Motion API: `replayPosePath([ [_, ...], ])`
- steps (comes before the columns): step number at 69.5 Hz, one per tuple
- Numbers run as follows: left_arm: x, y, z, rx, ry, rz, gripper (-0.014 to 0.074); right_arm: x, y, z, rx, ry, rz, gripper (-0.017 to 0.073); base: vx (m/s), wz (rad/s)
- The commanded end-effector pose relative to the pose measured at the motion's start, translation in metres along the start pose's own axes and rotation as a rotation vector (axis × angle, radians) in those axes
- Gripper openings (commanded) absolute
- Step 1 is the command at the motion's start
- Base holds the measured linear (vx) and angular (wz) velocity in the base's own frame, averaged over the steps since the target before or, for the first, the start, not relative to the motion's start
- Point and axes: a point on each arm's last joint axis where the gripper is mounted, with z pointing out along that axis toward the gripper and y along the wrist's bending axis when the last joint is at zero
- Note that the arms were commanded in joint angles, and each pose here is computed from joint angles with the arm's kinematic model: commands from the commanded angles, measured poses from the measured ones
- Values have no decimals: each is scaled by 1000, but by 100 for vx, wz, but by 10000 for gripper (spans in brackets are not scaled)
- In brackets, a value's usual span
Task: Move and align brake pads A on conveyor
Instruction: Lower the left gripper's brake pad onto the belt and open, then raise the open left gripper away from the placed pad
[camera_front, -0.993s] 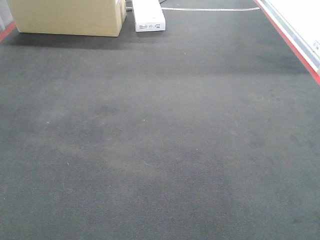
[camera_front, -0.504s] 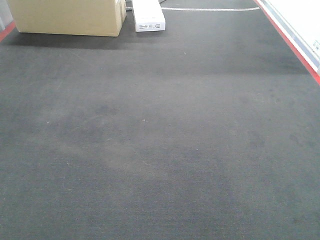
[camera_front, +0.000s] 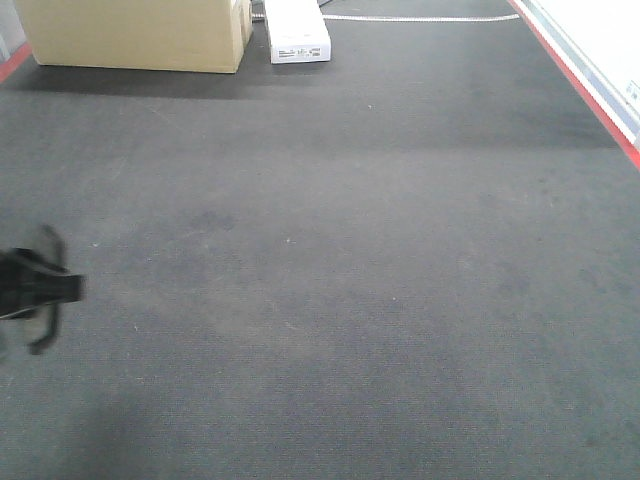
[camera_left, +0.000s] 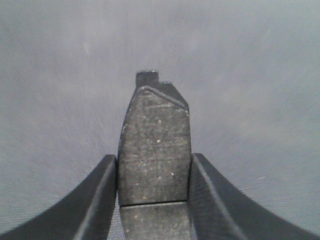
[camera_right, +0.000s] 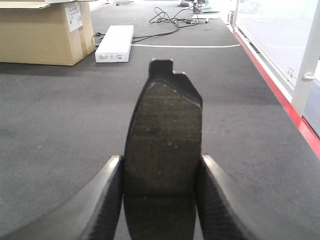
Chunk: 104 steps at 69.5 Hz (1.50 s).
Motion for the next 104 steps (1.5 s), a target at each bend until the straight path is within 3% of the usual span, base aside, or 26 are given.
replayPosePath([
  [1,-18,-2,20,-10,-12,7,26,-19,0,-3,6,-120,-4,-10,0,0],
  [24,-16,-2,104,-57,214,2,106,-19,0,-3,6,-120,-4,-10,0,0],
  [48,-14,-2,136,-77,293,21,482,-19,0,-3,6,-120,-4,-10,0,0],
  [59,-29,-3,106,-74,220,28,503,-19,0,-3,6,-120,-4,-10,0,0],
  [76,-45,-3,16,-59,24,43,442,-19,0,-3,6,-120,-4,-10,0,0],
  [89,-39,0,-53,-52,-98,104,410,-19,0,-3,6,-120,-4,-10,0,0],
  [104,-18,5,-115,-40,-264,120,408,-19,0,-3,6,-120,-4,-10,0,0],
])
